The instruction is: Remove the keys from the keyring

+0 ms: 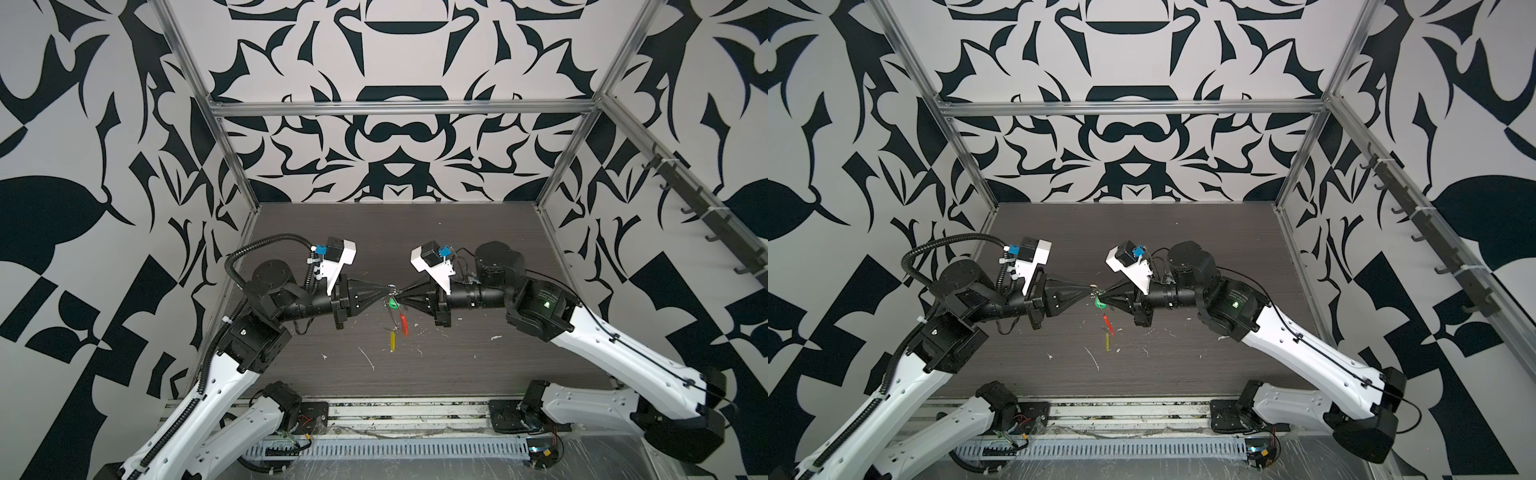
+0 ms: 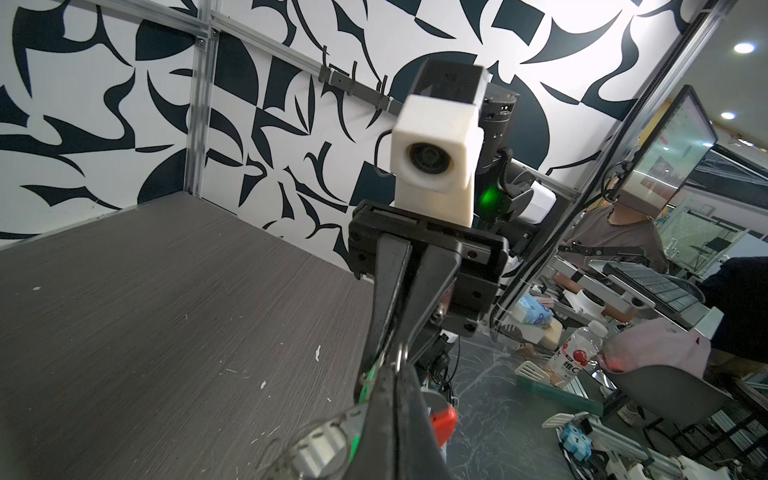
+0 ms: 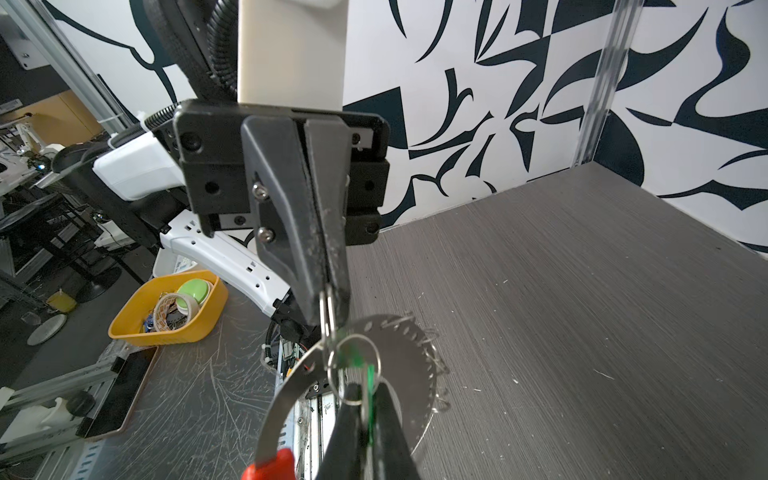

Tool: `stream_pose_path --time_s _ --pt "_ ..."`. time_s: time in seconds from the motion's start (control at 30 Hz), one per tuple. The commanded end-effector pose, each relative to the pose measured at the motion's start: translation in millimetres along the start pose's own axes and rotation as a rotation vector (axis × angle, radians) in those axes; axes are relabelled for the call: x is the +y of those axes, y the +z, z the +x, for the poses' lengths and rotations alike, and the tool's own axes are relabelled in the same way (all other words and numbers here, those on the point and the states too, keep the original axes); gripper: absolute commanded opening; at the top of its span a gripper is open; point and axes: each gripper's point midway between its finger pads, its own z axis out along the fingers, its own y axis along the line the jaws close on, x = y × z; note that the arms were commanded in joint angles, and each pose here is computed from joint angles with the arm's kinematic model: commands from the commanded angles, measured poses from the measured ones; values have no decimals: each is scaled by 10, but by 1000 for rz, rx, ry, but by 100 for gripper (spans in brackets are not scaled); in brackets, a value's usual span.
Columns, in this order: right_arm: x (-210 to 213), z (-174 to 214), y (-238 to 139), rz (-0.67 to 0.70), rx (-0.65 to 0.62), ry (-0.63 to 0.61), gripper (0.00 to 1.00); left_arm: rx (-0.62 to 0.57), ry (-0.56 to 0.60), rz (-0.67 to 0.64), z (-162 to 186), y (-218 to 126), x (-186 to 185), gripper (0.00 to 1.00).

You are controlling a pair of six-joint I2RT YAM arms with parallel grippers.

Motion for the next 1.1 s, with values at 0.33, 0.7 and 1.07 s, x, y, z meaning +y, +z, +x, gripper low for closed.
stream_pose_path --time_s 0.33,0.7,1.07 --pt "149 -144 22 -65 3 -22 0 -97 13 -24 -122 -33 23 0" --pt "212 -25 169 -116 58 -17 0 -134 -2 -10 -158 -18 38 0" --pt "143 33 145 -66 77 -7 0 -105 15 -9 -119 -50 -17 0"
